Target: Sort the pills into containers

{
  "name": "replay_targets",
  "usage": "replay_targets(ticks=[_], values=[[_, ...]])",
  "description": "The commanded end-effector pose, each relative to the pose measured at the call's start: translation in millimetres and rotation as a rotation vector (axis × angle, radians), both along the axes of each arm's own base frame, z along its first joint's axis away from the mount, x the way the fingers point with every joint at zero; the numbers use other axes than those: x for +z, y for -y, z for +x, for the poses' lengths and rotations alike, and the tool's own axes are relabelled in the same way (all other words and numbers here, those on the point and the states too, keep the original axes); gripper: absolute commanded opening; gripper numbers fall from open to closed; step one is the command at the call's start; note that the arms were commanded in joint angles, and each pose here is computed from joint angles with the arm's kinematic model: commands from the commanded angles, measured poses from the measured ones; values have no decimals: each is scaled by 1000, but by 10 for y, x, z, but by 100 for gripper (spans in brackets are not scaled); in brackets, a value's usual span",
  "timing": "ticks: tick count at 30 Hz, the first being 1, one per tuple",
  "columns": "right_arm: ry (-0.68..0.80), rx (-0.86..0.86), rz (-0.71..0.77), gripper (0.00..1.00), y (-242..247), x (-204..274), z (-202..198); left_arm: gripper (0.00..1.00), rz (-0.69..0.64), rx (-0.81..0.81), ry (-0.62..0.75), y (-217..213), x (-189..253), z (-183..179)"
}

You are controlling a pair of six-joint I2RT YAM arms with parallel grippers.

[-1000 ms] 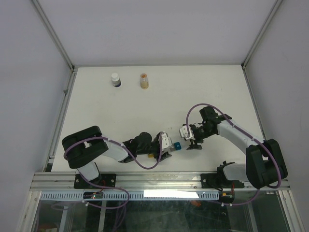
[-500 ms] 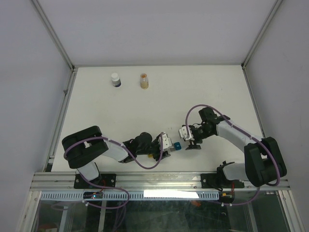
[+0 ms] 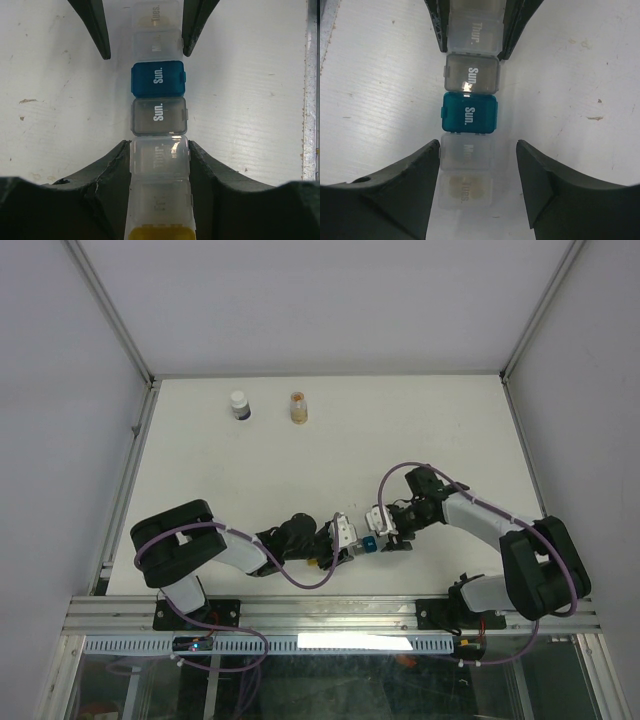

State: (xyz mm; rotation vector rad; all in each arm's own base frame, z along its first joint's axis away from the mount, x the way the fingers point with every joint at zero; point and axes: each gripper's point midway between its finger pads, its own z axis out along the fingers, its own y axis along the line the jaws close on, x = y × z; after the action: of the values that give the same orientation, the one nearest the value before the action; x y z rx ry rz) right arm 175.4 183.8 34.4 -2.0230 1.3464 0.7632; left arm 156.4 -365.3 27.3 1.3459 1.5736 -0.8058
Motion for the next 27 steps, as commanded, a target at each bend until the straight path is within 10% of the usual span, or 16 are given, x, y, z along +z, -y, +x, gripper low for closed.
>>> replay_targets(ticks=[1, 27], values=[[11, 11, 10, 64, -53, -9, 18, 38, -42, -14, 18, 111, 123, 9], [-45, 6, 8, 29, -68, 63, -51, 20, -43, 0, 4, 118, 149, 23]])
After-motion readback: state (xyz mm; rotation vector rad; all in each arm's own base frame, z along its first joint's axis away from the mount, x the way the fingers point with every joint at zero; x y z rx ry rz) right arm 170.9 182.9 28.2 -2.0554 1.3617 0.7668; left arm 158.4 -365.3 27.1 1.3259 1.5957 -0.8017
